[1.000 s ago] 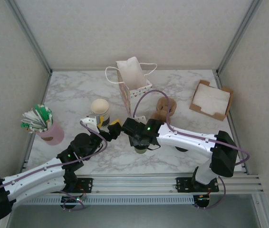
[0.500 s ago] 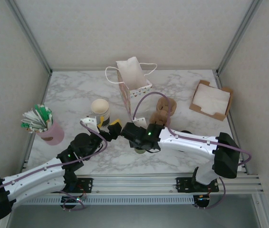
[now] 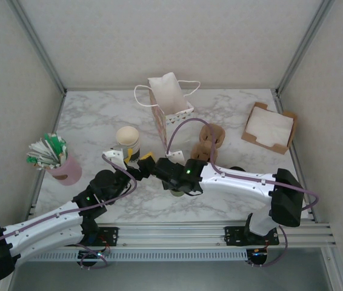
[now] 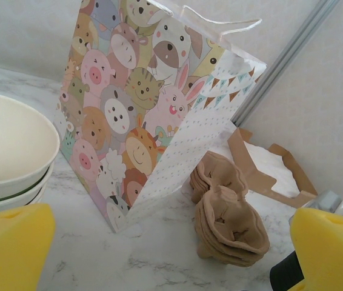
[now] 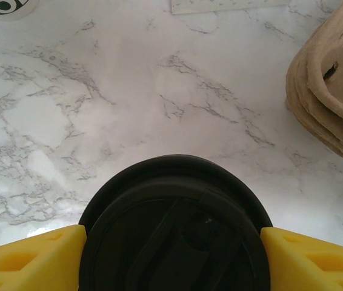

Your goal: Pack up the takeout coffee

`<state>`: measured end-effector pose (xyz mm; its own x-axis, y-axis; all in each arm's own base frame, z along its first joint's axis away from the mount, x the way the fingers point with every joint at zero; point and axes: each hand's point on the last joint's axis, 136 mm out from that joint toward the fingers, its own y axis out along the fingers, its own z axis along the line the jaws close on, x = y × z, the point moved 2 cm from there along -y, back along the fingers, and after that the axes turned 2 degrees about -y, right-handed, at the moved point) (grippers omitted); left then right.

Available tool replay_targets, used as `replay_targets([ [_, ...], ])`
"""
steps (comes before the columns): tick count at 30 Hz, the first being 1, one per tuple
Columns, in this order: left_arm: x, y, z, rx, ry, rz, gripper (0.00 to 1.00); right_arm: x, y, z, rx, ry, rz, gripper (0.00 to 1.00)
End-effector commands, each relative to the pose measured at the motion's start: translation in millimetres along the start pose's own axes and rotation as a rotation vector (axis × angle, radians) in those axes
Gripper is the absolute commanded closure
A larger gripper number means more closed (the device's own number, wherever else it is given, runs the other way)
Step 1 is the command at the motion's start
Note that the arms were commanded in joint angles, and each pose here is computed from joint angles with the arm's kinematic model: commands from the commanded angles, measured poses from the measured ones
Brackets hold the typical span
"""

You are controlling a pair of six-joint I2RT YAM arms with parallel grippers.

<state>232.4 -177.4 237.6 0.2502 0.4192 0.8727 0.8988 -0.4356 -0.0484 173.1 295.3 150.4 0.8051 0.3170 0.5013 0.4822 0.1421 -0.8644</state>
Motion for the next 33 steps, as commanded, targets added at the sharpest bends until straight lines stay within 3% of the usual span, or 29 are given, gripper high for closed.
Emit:
replay_targets([
  [1,5.0,0.1,-1.6,-0.013,0.001,-0.023,0.0,-34.3,8.3,4.5,-0.012,-0.085,0.155,0.26],
  [20,5.5,-0.1,-2.1,-0.016,0.001,-0.023,0.01,-13.3,-10.4,12.0,0.011,-0.099,0.124,0.12],
  [33,4.3,0.6,-2.1,-0.016,0.003,-0.019,0.01,-2.3,-33.8,6.8,0.046,-0.059,0.098,0.08],
])
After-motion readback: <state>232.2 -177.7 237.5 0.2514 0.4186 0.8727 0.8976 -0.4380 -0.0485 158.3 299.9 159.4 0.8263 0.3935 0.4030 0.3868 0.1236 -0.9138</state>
